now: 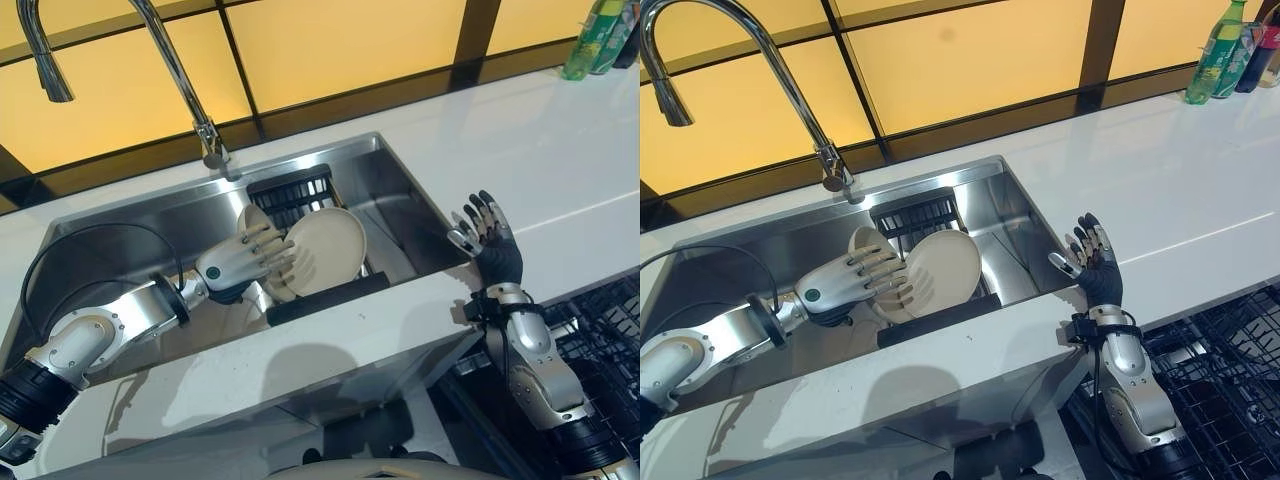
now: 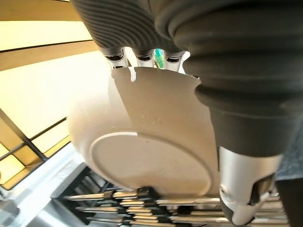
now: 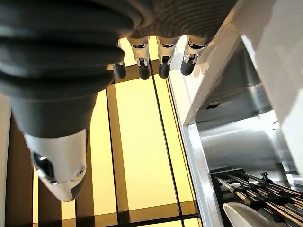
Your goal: Pick up plates and place into dishwasher.
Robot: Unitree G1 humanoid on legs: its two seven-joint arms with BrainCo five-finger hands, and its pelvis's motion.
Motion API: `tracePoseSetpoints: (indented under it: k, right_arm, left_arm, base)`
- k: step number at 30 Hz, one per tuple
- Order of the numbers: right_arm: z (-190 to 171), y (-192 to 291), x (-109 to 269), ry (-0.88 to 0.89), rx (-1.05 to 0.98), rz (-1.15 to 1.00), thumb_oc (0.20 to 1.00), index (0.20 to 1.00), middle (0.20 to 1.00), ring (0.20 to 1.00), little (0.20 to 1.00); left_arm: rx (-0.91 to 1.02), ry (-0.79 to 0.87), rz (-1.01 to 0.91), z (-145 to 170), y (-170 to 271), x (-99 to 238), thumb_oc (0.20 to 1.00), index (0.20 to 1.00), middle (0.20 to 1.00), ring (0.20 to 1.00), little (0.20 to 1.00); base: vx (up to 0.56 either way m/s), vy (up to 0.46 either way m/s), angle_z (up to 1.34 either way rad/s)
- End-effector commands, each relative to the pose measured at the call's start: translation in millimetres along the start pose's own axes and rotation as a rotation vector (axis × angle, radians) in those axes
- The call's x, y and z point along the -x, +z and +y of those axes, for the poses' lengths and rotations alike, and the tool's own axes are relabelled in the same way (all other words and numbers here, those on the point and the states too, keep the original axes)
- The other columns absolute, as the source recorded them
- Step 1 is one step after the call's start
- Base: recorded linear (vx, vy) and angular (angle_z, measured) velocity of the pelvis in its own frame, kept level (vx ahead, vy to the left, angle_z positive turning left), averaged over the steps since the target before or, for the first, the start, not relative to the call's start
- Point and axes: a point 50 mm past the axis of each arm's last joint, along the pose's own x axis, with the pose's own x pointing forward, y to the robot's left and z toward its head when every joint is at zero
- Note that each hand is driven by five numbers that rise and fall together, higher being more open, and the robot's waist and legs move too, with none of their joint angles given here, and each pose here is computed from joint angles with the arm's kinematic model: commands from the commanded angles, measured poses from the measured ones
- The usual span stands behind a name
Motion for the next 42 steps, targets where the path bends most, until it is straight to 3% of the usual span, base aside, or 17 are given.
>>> tracePoseSetpoints:
  k: [1,2,3,5,10,12,13,32,42]
  right_arm:
    - [-1,20,2,0.027,0.003,-0.087,1.0,1.0,1.0,1.0,1.0]
    - [-1,20,2,0.026,0.003,-0.086,1.0,1.0,1.0,1.0,1.0]
    - [-2,20,2,0.023,0.004,-0.085,1.0,1.0,1.0,1.0,1.0]
    - [-2,20,2,0.02,0.004,-0.083,1.0,1.0,1.0,1.0,1.0]
    - [-3,18,3,0.017,0.002,-0.08,1.0,1.0,1.0,1.0,1.0]
    - [-2,17,3,0.016,0.0,-0.078,1.0,1.0,1.0,1.0,1.0]
    - [-2,17,4,0.015,-0.001,-0.079,1.0,1.0,1.0,1.0,1.0]
    - [-3,16,5,0.0,-0.008,-0.075,1.0,1.0,1.0,1.0,1.0]
    - [-6,21,3,-0.004,-0.005,-0.082,1.0,1.0,1.0,1.0,1.0]
  left_arm:
    - [-0.099,0.021,0.144,7,-34,3,1.0,1.0,1.0,1.0,1.0]
    - [-0.098,0.02,0.144,6,-34,3,1.0,1.0,1.0,1.0,1.0]
    - [-0.095,0.017,0.145,4,-34,5,0.846,0.846,0.846,0.846,0.846]
    - [-0.095,0.013,0.147,2,-33,6,0.674,0.674,0.674,0.674,0.674]
    - [-0.104,0.019,0.151,1,-36,7,0.385,0.385,0.385,0.385,0.385]
    - [-0.102,0.014,0.148,0,-35,6,0.31,0.31,0.31,0.31,0.31]
    - [-0.104,0.007,0.146,0,-34,7,0.225,0.225,0.225,0.225,0.225]
    - [-0.108,-0.039,0.112,0,-36,12,0.2,0.2,0.2,0.2,0.2]
    - [-0.026,-0.242,0.045,-1,-30,17,0.2,0.2,0.2,0.2,0.2]
  base:
    - [0.0,0.0,0.0]
    - [0.0,0.0,0.0]
    - [0.0,0.0,0.0]
    - [0.0,0.0,0.0]
    - [0.0,0.0,0.0]
    - [0.0,0.0,0.0]
    - [0.0,0.0,0.0]
    - [0.0,0.0,0.0]
    - [0.0,0.0,0.0]
